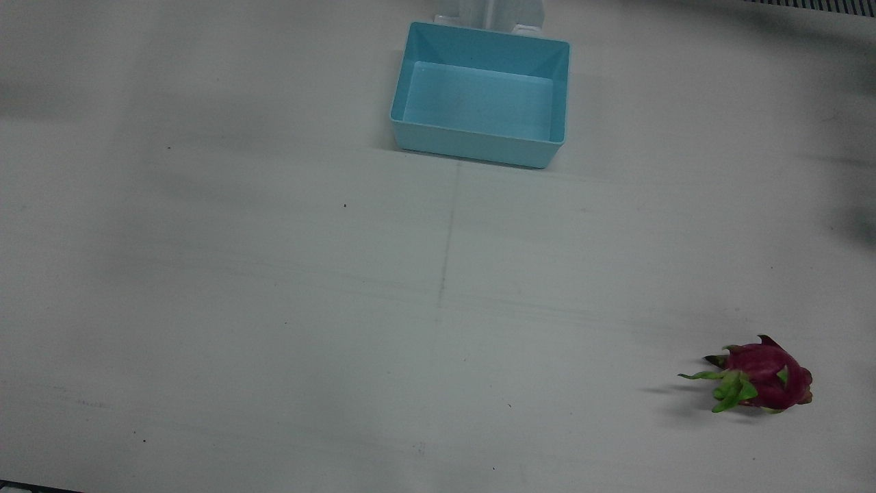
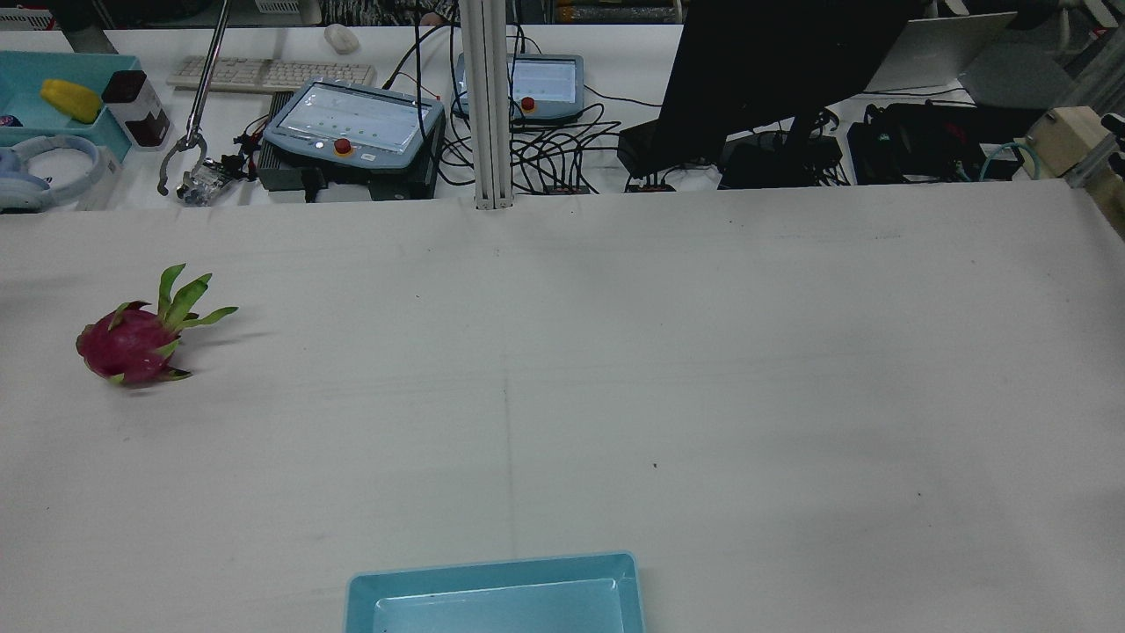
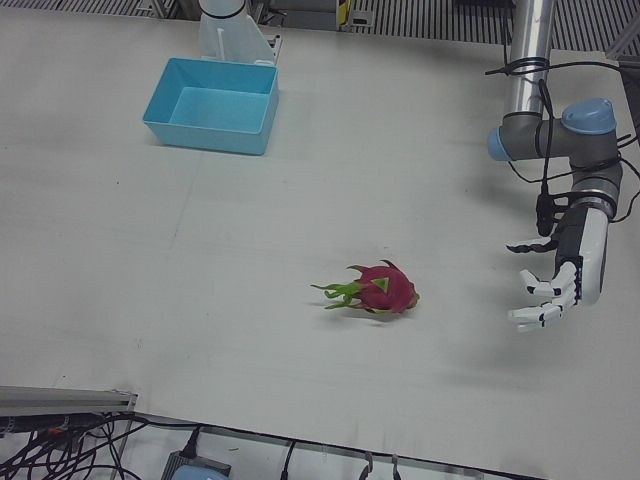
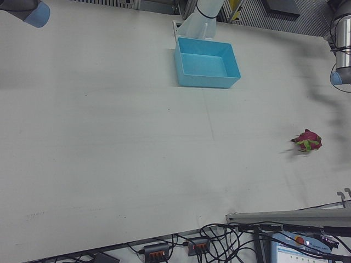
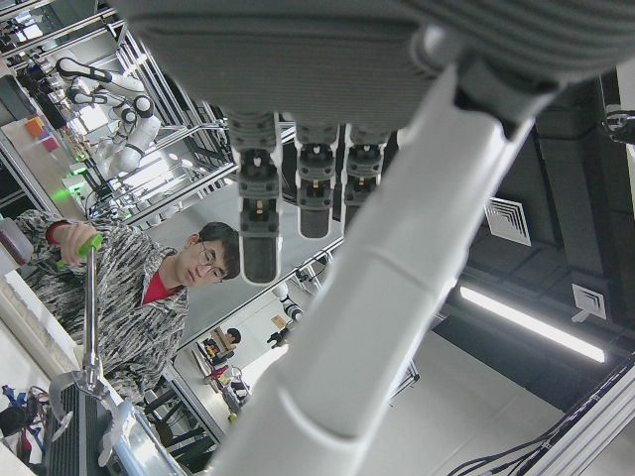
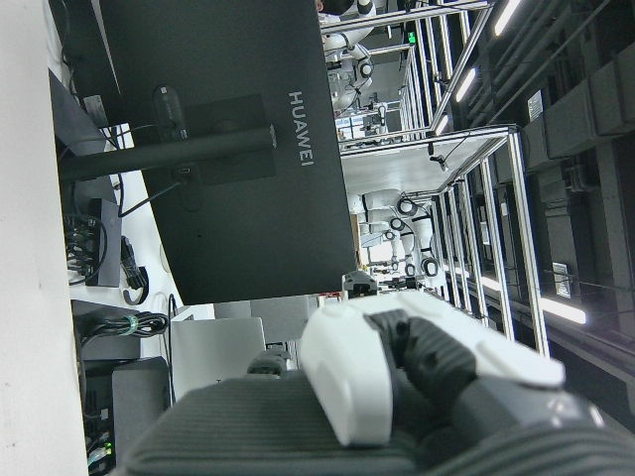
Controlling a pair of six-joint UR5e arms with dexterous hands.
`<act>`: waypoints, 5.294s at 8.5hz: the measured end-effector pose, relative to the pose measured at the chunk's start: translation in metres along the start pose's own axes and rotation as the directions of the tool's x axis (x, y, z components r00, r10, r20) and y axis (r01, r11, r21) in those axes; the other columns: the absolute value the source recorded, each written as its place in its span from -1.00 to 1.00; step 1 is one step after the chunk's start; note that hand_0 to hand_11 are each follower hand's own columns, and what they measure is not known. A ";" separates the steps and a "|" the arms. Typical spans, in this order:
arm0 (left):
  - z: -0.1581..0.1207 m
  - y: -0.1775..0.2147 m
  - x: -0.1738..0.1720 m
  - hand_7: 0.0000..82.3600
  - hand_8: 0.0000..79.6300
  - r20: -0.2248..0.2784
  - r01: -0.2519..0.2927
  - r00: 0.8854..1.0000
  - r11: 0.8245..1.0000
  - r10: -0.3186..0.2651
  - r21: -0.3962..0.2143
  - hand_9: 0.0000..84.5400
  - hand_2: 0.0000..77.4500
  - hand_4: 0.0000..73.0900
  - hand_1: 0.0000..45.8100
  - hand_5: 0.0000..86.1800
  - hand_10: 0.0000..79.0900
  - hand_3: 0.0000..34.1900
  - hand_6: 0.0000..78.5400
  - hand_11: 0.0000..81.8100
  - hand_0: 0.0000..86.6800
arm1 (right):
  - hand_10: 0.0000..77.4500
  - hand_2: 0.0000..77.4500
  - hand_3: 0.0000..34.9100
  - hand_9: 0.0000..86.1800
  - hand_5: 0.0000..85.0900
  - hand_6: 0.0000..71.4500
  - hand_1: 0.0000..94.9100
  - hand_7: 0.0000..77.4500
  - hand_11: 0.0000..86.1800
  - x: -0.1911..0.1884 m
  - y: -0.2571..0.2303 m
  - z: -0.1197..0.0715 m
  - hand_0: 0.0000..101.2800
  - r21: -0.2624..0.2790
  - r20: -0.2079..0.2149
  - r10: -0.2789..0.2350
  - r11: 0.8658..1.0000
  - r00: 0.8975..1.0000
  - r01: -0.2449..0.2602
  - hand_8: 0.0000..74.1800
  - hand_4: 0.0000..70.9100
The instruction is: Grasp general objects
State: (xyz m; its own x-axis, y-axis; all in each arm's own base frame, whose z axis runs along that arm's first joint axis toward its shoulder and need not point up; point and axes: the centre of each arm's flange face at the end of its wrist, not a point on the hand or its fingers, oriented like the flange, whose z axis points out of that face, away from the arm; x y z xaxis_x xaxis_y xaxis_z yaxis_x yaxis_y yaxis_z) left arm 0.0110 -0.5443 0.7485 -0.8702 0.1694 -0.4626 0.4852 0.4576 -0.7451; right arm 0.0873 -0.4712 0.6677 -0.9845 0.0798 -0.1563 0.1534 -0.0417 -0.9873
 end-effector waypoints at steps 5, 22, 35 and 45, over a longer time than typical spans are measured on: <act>0.027 0.026 0.008 -0.25 -0.45 0.026 -0.018 0.999 1.000 0.017 0.010 -0.51 -1.00 -0.84 -1.00 0.62 -0.06 -0.99 -0.58 -0.41 0.84 | -1.00 1.00 -1.00 -0.99 -1.00 -1.00 1.00 -1.00 -0.99 0.000 0.000 0.000 -1.00 0.000 -0.001 0.000 1.000 1.000 0.000 -1.00 -1.00; 0.120 0.192 -0.109 -0.23 -0.48 0.416 -0.069 0.904 0.994 0.097 -0.082 -0.52 -1.00 -0.81 -1.00 0.62 -0.06 -1.00 -0.57 -0.47 0.84 | -1.00 1.00 -1.00 -0.99 -1.00 -1.00 1.00 -1.00 -1.00 0.000 0.000 -0.001 -1.00 0.001 0.000 0.000 1.000 1.000 0.000 -1.00 -1.00; 0.104 0.158 -0.050 -0.11 -0.51 0.336 -0.233 0.904 0.964 0.263 -0.127 -0.54 -1.00 -0.94 -1.00 0.62 -0.06 -0.72 -0.65 -0.48 0.78 | -1.00 1.00 -1.00 -0.99 -1.00 -1.00 1.00 -1.00 -0.99 -0.001 0.001 -0.001 -1.00 -0.001 0.001 0.000 1.000 1.000 0.000 -1.00 -1.00; 0.135 0.198 -0.066 -0.10 -0.48 0.381 -0.280 0.863 0.942 0.331 -0.185 -0.50 -1.00 -0.97 -1.00 0.62 -0.06 -0.51 -0.61 -0.39 0.83 | -1.00 1.00 -1.00 -0.99 -1.00 -1.00 1.00 -1.00 -1.00 0.000 0.001 -0.001 -1.00 -0.002 0.001 0.000 1.000 1.000 0.000 -1.00 -1.00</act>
State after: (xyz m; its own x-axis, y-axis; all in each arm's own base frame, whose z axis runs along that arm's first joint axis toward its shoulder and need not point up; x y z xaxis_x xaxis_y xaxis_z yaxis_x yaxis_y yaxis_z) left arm 0.1763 -0.5823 0.5664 -0.5578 -0.0346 -0.8293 0.6848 0.5454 -0.4833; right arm 0.0880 -0.4706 0.6666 -0.9845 0.0789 -0.1564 0.1537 -0.0394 -0.9873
